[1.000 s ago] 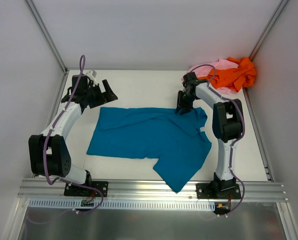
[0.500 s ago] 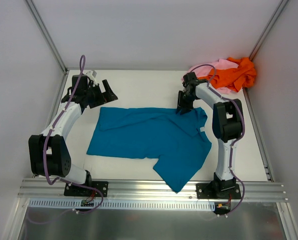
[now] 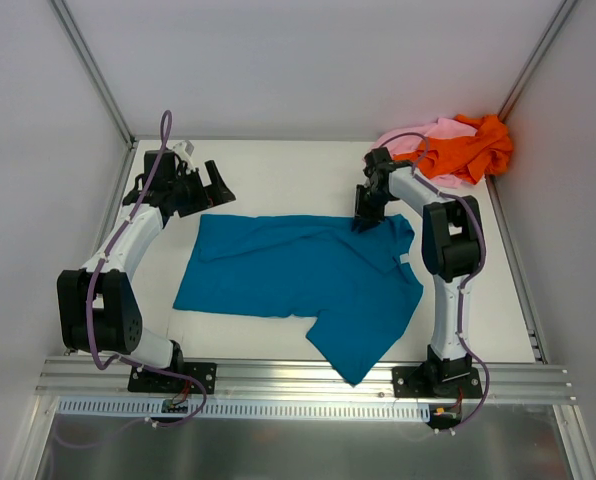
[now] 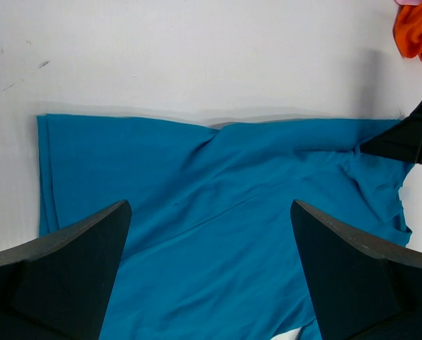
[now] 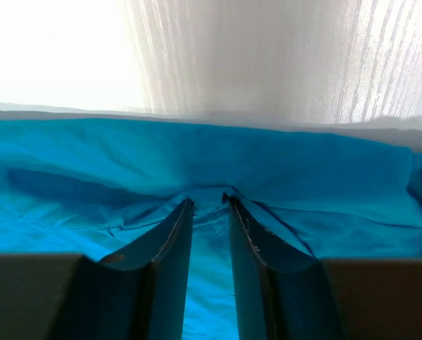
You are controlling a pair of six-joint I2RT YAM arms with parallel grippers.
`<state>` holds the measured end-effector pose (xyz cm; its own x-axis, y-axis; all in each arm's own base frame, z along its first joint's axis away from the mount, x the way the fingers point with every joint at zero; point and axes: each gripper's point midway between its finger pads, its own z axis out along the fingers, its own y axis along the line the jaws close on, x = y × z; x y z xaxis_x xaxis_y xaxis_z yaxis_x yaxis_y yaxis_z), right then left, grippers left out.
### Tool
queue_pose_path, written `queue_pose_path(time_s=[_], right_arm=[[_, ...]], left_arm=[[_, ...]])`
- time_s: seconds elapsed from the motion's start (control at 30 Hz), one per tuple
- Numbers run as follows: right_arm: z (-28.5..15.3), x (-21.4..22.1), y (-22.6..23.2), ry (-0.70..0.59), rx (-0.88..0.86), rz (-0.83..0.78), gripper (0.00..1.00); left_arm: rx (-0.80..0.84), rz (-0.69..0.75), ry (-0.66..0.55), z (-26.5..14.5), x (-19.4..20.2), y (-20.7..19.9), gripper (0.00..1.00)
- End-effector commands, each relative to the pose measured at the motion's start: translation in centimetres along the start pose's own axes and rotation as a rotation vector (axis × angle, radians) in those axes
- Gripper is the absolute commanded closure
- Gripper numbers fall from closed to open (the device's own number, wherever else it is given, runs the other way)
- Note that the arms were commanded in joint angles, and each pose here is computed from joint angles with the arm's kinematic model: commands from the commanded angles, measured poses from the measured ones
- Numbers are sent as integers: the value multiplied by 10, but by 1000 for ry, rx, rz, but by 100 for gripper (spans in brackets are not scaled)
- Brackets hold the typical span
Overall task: Fold and stack the t-shirts
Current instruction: Fold the flattened tshirt in 1/3 of the way
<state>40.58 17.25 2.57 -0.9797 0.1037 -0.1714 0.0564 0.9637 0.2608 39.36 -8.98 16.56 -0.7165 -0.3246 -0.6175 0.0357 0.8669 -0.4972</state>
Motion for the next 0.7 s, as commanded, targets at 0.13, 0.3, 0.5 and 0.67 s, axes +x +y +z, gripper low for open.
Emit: queue_pose_path(time_s=[0.13, 0.3, 0.5, 0.67], right_arm=[[1, -7, 7, -14, -21, -3, 98], [-3, -7, 8, -21, -27, -8, 100], [-28, -4, 11, -36, -27, -18, 100], [-60, 12, 13, -38, -14, -19, 99]], left_arm=[[7, 31, -15, -12, -3, -6, 1], [9, 27, -16, -11, -3, -6, 1], [20, 20, -19, -8, -3, -7, 1], [37, 12, -26, -5, -4, -10, 1]])
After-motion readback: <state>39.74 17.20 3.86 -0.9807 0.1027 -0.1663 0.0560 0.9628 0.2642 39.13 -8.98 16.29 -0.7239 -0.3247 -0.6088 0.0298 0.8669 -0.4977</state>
